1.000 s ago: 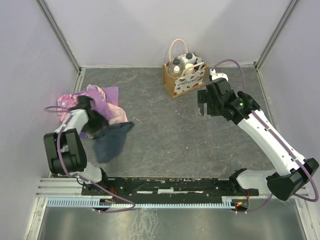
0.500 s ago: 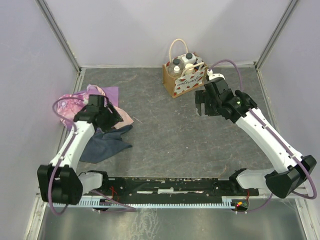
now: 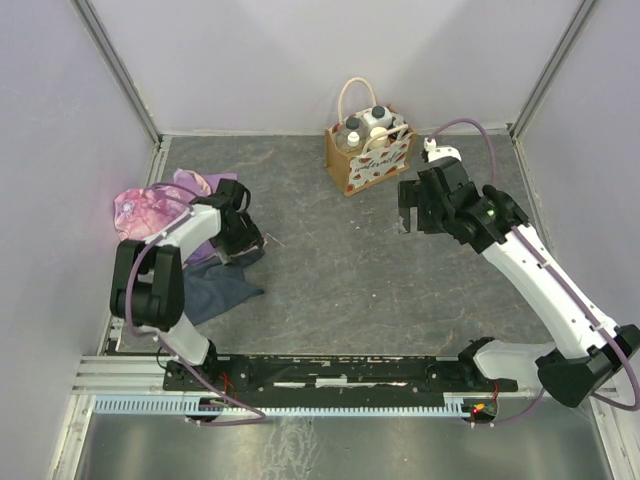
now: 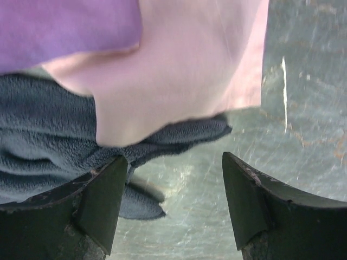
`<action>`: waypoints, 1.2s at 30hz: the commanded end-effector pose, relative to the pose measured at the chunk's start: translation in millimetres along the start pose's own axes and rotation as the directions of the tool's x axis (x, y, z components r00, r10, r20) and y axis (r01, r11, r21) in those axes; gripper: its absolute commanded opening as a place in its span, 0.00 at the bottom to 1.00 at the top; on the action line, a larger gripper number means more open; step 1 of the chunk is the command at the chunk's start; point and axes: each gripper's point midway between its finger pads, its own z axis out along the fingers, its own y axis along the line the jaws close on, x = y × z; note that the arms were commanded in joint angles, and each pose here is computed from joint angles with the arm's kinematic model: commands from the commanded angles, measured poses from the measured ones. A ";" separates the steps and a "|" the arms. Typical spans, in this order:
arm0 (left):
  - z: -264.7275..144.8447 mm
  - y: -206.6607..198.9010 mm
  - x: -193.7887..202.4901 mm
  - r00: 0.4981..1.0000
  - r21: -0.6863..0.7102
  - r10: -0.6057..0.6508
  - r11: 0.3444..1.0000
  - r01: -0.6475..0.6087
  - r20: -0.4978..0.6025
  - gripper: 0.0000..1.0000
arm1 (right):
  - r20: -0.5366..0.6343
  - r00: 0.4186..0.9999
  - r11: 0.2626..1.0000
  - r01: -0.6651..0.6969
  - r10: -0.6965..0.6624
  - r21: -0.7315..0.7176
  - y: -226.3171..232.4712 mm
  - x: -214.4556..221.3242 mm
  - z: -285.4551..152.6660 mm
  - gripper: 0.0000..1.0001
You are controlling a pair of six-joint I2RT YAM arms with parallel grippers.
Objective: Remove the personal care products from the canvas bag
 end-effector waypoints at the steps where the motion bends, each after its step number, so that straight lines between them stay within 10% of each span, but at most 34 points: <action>1: 10.5 2.6 -26.9 0.999 -0.066 -0.049 0.997 0.050 0.011 0.77 | 0.074 0.997 0.999 -0.003 -0.001 0.045 -17.2 -13.4 -20.2 1.00; 10: 35.9 57.5 -71.5 0.968 -0.182 -0.250 0.951 0.249 0.014 0.78 | 0.084 0.996 0.996 0.033 -0.040 0.082 -27.7 -14.5 -25.9 1.00; 26: -7.0 246.8 -136.0 0.741 -0.312 -0.622 0.672 0.671 0.254 0.78 | 0.078 0.995 0.997 0.053 -0.058 0.062 -23.7 -15.6 -23.3 1.00; 31: -69.7 253.5 -165.1 0.659 -0.233 -0.608 0.631 0.740 0.443 0.79 | 0.057 0.998 0.998 0.038 -0.041 0.047 -18.2 -14.5 -18.5 1.00; 36: -94.0 204.6 -182.9 0.641 0.015 -0.648 0.708 0.706 0.411 0.74 | 0.029 0.999 0.999 0.030 -0.030 0.034 -11.9 -15.1 -12.5 1.00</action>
